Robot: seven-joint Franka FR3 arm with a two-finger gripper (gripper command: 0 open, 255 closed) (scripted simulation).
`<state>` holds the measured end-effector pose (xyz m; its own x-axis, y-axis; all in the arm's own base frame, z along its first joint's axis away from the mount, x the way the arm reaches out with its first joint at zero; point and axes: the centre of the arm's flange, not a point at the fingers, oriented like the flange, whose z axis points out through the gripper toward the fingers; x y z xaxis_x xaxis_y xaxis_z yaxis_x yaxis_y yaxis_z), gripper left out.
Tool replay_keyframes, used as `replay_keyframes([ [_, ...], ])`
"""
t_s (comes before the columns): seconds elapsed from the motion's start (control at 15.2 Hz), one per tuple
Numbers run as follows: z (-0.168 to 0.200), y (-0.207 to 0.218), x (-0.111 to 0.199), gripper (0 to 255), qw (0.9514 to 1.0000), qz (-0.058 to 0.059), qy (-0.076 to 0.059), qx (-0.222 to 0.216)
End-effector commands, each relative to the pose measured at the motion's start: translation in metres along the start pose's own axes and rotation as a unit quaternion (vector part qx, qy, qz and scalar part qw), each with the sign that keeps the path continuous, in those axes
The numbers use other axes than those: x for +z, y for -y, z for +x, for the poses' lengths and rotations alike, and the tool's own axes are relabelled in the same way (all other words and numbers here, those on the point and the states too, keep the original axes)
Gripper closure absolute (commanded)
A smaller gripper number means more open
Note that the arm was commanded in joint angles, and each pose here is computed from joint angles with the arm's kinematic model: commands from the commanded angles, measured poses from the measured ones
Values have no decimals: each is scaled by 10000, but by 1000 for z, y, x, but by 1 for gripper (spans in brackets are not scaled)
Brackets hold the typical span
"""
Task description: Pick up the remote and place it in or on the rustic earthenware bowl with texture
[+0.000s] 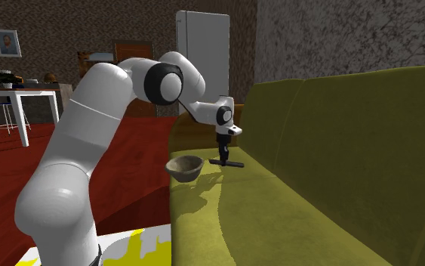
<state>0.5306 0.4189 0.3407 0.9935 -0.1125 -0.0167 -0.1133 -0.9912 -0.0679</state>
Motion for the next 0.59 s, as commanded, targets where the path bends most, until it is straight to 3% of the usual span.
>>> replay_keyframes([
  [0.0,0,0,-11,255,10000,0,1,0],
  [0.53,-1,3,-53,255,10000,0,1,0],
])
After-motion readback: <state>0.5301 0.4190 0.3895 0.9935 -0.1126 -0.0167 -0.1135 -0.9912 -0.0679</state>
